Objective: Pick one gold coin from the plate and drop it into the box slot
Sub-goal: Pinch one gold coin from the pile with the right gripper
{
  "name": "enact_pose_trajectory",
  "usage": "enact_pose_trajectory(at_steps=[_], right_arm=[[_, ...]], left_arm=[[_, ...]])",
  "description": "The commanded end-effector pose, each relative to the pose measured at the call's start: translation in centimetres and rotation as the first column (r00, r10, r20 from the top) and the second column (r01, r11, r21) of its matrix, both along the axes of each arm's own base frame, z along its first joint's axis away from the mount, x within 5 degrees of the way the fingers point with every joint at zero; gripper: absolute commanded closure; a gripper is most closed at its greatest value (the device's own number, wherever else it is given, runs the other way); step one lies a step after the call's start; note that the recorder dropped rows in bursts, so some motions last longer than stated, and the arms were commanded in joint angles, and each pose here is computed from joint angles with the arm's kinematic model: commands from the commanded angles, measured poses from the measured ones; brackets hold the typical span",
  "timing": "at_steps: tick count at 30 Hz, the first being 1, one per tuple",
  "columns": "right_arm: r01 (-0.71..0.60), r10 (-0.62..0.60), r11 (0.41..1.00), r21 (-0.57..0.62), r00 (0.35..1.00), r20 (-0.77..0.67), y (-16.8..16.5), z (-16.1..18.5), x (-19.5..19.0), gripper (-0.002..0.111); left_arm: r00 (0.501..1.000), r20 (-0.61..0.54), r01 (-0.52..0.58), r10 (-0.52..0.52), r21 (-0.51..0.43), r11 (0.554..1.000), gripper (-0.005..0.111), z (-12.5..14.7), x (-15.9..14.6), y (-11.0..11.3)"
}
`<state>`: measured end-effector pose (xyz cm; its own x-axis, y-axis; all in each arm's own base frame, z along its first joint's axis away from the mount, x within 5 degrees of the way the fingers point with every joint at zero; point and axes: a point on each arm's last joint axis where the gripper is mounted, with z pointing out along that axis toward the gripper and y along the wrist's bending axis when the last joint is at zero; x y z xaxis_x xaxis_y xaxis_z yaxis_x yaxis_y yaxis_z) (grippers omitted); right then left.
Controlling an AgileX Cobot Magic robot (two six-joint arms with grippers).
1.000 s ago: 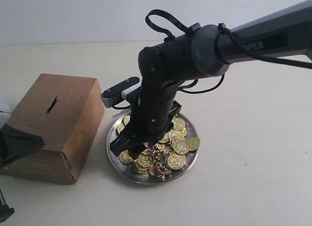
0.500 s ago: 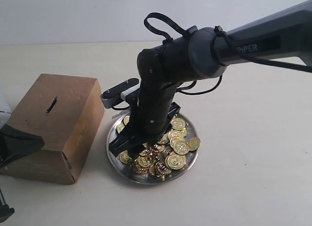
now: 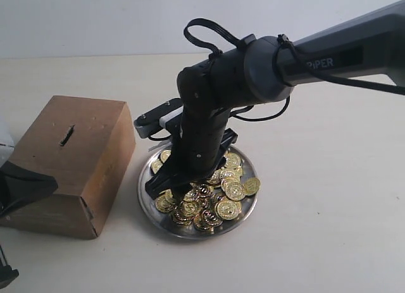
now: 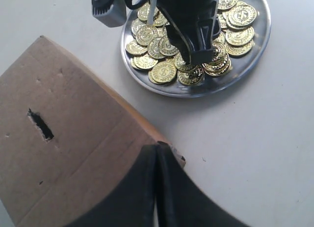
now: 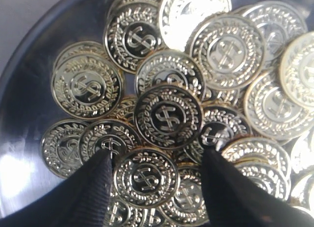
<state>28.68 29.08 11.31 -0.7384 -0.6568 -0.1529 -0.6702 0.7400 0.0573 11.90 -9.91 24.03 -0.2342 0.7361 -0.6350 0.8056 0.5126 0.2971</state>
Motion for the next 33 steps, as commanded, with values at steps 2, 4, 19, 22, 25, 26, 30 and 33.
enact_pose_trajectory(at_steps=[2, 4, 19, 22, 25, 26, 30, 33], right_arm=[[-0.017, 0.016, 0.999, -0.042, 1.0, -0.023, -0.2, -1.3, -0.2, 0.056], [-0.015, 0.014, 0.999, -0.043, 1.0, -0.026, -0.2, -1.3, -0.2, 0.056], [-0.02, 0.017, 0.998, -0.058, 0.998, -0.068, -0.3, -1.3, -0.7, 0.056], [-0.031, 0.027, 0.998, -0.06, 0.997, -0.071, 0.0, -1.3, -1.0, 0.056], [-0.044, 0.04, 0.997, -0.058, 0.997, -0.068, 0.3, -1.3, -1.3, 0.056], [-0.045, 0.041, 0.997, -0.06, 0.997, -0.068, 0.3, -1.4, -1.3, 0.056], [-0.046, 0.039, 0.996, -0.081, 0.995, -0.093, 0.2, -2.1, -1.4, 0.056], [-0.053, 0.044, 0.994, -0.091, 0.994, -0.101, 0.3, -2.5, -1.6, 0.056]], left_arm=[[1.0, 0.007, 0.005, -0.004, -0.016, 1.0, 0.107, 0.3, 0.0, -0.2], [1.0, 0.007, 0.005, -0.004, -0.016, 1.0, 0.107, 0.3, 0.0, -0.2], [1.0, 0.007, 0.005, -0.004, -0.016, 1.0, 0.107, 0.3, 0.0, -0.2], [1.0, 0.007, 0.005, -0.004, -0.016, 1.0, 0.107, 0.3, 0.0, -0.2], [1.0, 0.007, 0.005, -0.004, -0.016, 1.0, 0.107, 0.3, 0.0, -0.2], [1.0, 0.007, 0.005, -0.004, -0.016, 1.0, 0.107, 0.3, 0.0, -0.2], [1.0, 0.007, 0.005, -0.004, -0.016, 1.0, 0.107, 0.3, 0.0, -0.2], [1.0, 0.007, 0.005, -0.004, -0.016, 1.0, 0.107, 0.3, 0.0, -0.2]])
